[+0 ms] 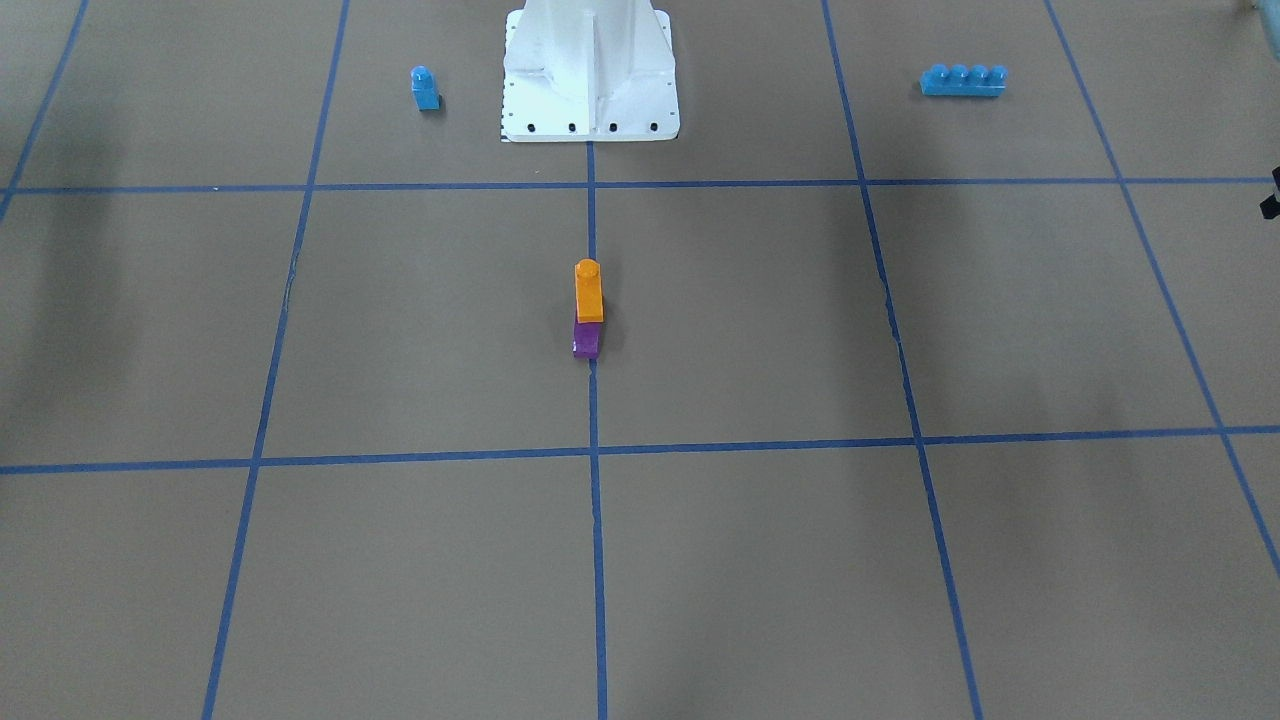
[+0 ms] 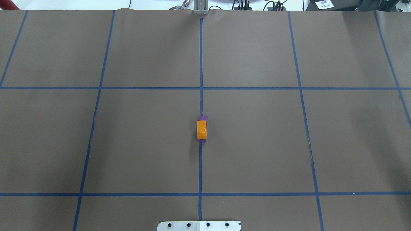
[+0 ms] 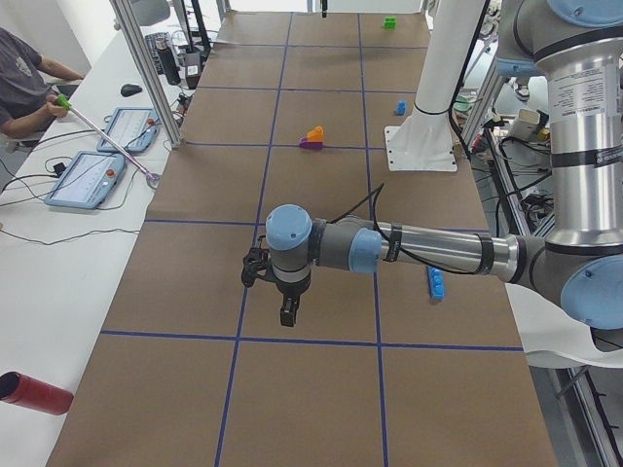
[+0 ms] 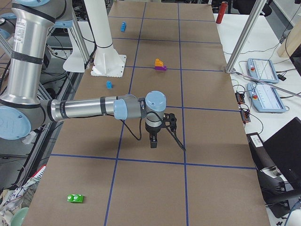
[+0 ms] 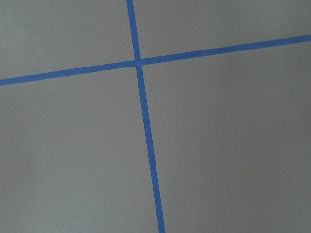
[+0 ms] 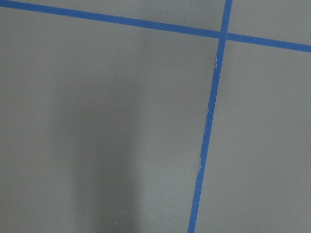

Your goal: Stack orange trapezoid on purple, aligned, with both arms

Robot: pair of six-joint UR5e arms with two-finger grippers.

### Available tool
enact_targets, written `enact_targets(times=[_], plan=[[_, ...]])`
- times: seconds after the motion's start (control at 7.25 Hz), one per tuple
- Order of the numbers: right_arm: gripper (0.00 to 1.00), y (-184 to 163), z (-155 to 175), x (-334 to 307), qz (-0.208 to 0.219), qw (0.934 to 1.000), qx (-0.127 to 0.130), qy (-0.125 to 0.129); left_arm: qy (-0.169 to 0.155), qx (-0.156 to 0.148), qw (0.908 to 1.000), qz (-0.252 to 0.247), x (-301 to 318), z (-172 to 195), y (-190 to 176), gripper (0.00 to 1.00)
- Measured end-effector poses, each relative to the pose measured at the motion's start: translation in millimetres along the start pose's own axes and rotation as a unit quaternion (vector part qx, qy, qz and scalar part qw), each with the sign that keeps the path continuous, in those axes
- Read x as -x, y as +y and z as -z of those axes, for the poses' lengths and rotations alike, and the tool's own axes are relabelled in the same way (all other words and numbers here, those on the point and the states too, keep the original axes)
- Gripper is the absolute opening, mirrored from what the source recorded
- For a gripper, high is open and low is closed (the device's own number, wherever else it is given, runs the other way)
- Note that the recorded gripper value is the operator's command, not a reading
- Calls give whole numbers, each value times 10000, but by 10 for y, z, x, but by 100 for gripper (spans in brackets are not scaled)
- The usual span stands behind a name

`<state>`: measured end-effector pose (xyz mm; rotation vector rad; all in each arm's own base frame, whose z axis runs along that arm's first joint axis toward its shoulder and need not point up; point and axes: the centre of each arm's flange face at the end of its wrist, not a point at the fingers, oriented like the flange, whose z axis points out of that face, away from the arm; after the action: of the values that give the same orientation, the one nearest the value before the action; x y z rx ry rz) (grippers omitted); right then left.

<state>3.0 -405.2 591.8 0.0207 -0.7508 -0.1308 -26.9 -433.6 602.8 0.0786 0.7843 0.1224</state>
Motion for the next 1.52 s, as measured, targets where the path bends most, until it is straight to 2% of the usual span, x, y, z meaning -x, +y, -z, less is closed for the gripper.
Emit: enact_targets(times=[1.1,1.52], plan=[[100,-5,40,21,-38,10000,-40,-3,-7,-8,10000,1,-20,11,7,100],[100,-27,-6,-13,-92,10000,-2,-7,-10,-138,9998,-139,-153,136,-52,100]])
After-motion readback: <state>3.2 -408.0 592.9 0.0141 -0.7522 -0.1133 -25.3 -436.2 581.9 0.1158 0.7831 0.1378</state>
